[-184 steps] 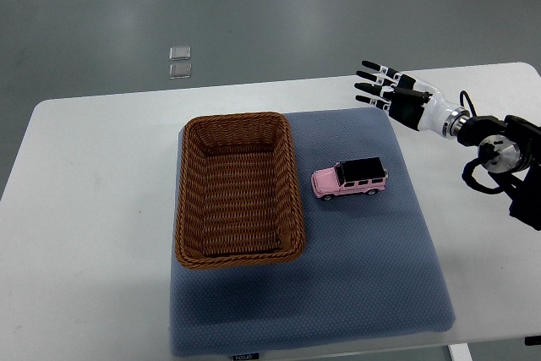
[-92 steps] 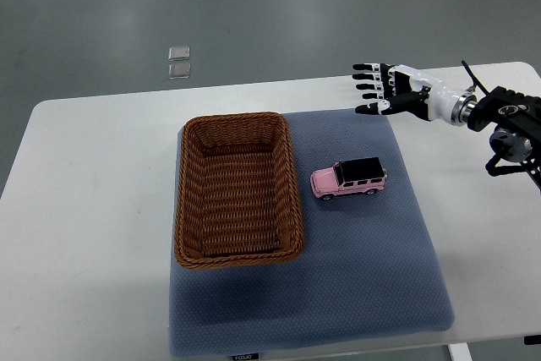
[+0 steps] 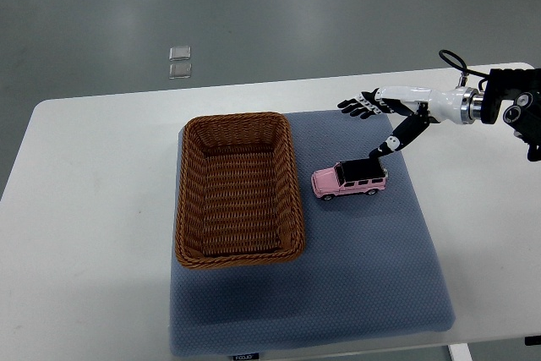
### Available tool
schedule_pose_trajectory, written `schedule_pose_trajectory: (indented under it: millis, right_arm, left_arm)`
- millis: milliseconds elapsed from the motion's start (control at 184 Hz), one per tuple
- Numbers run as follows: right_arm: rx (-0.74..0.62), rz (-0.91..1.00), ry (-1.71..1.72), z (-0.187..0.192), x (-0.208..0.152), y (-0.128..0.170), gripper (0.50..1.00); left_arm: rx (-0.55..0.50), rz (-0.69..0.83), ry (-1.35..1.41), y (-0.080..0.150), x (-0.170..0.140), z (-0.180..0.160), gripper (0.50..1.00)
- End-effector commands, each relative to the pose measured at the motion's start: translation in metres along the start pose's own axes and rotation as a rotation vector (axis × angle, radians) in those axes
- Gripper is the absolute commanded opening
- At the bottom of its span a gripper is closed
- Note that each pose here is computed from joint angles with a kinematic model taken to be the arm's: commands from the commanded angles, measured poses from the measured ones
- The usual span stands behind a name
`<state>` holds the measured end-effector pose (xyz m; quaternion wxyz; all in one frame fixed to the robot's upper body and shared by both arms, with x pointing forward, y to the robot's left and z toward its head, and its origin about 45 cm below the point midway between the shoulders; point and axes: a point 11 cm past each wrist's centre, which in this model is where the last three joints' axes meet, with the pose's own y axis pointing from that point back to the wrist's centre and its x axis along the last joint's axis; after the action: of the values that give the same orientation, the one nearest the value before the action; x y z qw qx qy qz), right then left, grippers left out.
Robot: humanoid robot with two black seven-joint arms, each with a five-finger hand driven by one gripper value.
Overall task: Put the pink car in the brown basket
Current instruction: 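Move the right hand over the pink toy car and lower it, then close the right hand's fingers around the pink car's black roof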
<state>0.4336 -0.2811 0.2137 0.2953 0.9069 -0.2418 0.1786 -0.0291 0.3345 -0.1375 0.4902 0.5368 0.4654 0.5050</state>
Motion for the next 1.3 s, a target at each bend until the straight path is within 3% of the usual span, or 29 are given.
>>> schedule_pose_trajectory:
  millis: [0,1111,1220,1295]
  right_arm:
    - [0.007,-0.042,0.034,-0.004,-0.009,0.000,0.921]
    - [-0.006,-0.004,0.193,0.021,-0.060,-0.024,0.913]
    - [-0.012,-0.004,0.194,0.022,-0.061,-0.024,0.899]
    - [-0.013,-0.005,0.196,0.022,-0.061,-0.024,0.856]
  left_arm:
    - [0.000,0.000,0.000,0.000,0.000,0.000,1.000]
    - [0.000,0.000,0.000,0.000,0.000,0.000,1.000]
    - [0.000,0.000,-0.001,0.000,0.000,0.000,1.000]
    - [0.000,0.000,0.000,0.000,0.000,0.000,1.000]
